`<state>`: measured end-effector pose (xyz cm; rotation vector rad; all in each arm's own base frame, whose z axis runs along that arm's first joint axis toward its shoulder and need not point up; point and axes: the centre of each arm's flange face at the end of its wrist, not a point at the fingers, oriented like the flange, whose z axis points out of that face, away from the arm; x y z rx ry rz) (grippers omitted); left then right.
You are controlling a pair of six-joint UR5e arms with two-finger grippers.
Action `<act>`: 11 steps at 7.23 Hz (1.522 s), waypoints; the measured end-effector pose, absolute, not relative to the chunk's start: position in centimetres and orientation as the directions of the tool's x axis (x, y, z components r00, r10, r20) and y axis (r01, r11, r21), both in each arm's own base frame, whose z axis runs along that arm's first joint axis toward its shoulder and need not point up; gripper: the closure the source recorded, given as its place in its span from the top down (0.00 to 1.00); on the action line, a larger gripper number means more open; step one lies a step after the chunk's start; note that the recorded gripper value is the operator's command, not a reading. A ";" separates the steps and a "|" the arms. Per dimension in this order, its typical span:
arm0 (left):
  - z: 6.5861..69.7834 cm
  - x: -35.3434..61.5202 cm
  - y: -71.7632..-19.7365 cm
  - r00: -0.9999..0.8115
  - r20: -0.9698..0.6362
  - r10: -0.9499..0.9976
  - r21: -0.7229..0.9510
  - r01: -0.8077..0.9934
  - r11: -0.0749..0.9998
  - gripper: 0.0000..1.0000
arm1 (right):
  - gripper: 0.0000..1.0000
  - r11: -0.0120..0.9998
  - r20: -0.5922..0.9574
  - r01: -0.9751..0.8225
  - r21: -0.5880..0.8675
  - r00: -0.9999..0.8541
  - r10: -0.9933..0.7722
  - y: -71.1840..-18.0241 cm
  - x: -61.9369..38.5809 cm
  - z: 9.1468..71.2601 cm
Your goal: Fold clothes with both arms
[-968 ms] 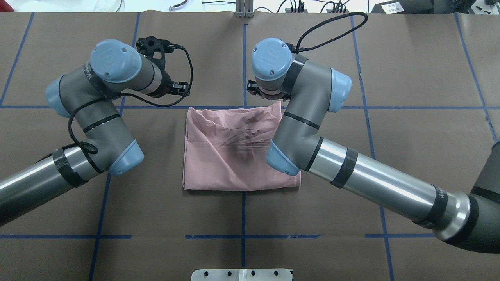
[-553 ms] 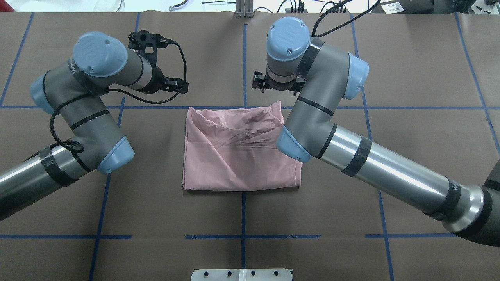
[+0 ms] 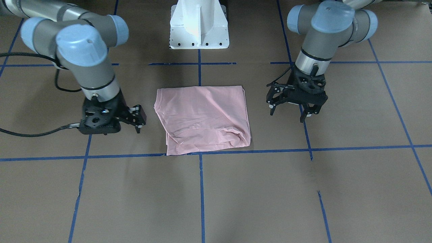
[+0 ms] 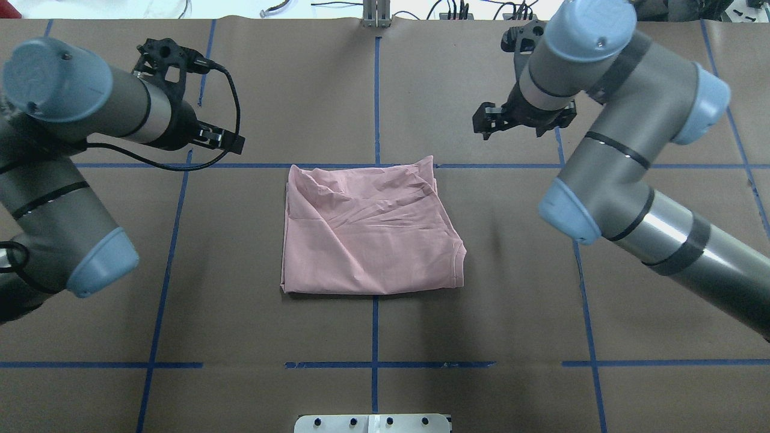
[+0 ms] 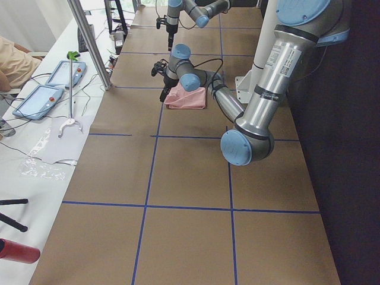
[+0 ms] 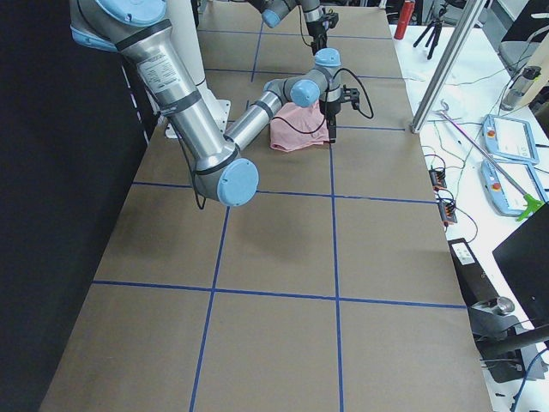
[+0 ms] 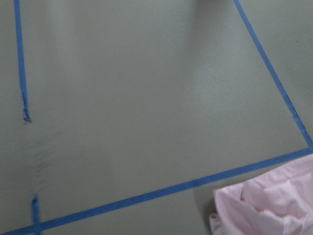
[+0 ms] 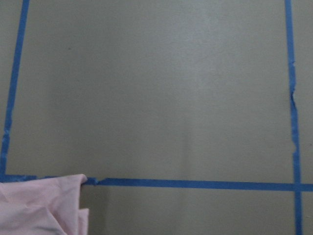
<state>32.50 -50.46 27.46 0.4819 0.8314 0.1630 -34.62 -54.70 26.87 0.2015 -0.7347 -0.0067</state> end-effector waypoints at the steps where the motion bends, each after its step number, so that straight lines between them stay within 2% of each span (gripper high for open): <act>1: 28.3 28.2 -51.2 0.673 -0.638 0.374 0.496 -0.013 0.868 1.00 | 1.00 0.978 0.654 0.000 0.209 0.744 -0.140 -54.3 -29.0 28.8; 3: 32.3 19.5 -53.2 0.693 -0.590 0.413 0.496 -0.092 0.863 1.00 | 1.00 0.978 0.662 0.086 0.191 0.725 -0.193 -53.0 -18.4 36.2; 5: 39.5 15.1 -52.8 0.732 -0.596 0.329 0.390 -0.094 0.916 1.00 | 1.00 0.993 0.668 0.085 0.081 0.735 -0.117 -49.9 -11.9 44.6; 7: 47.3 7.5 -53.3 0.763 -0.626 0.158 0.246 0.001 0.969 1.00 | 1.00 0.999 0.651 -0.001 -0.032 0.759 0.022 -48.1 -5.9 50.9; 9: 55.7 0.6 -52.0 0.762 -0.642 0.087 0.154 0.017 0.988 1.00 | 1.00 0.994 0.641 -0.068 -0.091 0.759 0.110 -46.6 -1.4 54.3; 11: 61.2 -4.3 -48.9 0.722 -0.689 0.054 0.104 0.024 0.994 1.00 | 1.00 0.994 0.638 -0.063 -0.090 0.762 0.106 -44.9 2.5 57.4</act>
